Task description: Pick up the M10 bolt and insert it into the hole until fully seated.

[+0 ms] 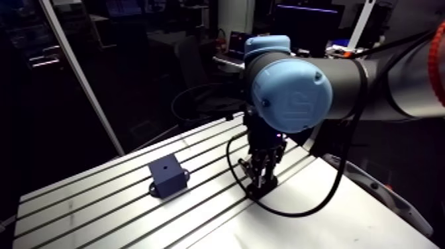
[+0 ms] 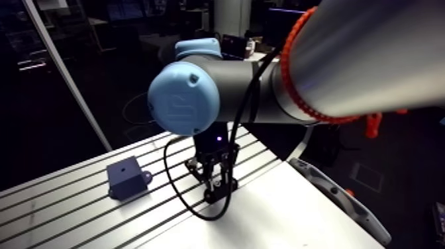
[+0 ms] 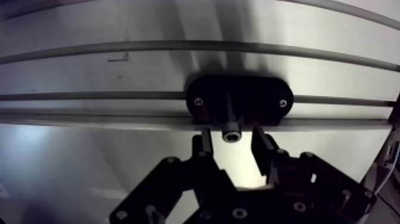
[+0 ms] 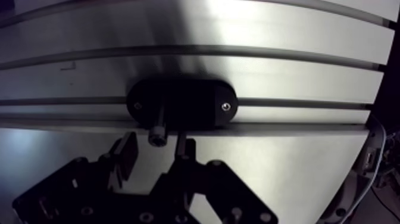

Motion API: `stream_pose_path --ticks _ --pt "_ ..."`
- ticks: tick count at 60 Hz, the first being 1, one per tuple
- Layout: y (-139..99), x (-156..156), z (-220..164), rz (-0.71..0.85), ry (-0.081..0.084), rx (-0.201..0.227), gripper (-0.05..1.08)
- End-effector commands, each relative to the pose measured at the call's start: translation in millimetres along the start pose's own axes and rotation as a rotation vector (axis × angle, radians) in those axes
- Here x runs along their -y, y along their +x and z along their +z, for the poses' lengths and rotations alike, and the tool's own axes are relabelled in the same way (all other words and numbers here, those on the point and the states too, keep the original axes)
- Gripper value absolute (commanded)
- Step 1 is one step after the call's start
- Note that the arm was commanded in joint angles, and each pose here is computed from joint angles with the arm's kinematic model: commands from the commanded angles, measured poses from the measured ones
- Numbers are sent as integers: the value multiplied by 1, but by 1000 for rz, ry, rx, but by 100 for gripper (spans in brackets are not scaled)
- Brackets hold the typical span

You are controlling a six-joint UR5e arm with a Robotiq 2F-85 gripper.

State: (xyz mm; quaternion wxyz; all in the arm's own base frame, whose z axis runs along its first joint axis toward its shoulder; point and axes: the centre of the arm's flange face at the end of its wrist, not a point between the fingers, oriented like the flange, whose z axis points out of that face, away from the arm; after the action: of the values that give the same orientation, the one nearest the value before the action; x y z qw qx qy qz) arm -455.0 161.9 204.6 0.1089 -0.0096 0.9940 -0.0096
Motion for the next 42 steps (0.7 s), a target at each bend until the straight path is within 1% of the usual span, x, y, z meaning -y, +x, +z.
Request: stream_pose_path --ticks 1,19,26,42 --pt "0 0 0 2 0 0 53" --pt "1 -1 -2 6 -3 -5 53" --pt "2 -1 0 7 -1 -3 53" --pt "3 -2 0 7 0 -3 53"
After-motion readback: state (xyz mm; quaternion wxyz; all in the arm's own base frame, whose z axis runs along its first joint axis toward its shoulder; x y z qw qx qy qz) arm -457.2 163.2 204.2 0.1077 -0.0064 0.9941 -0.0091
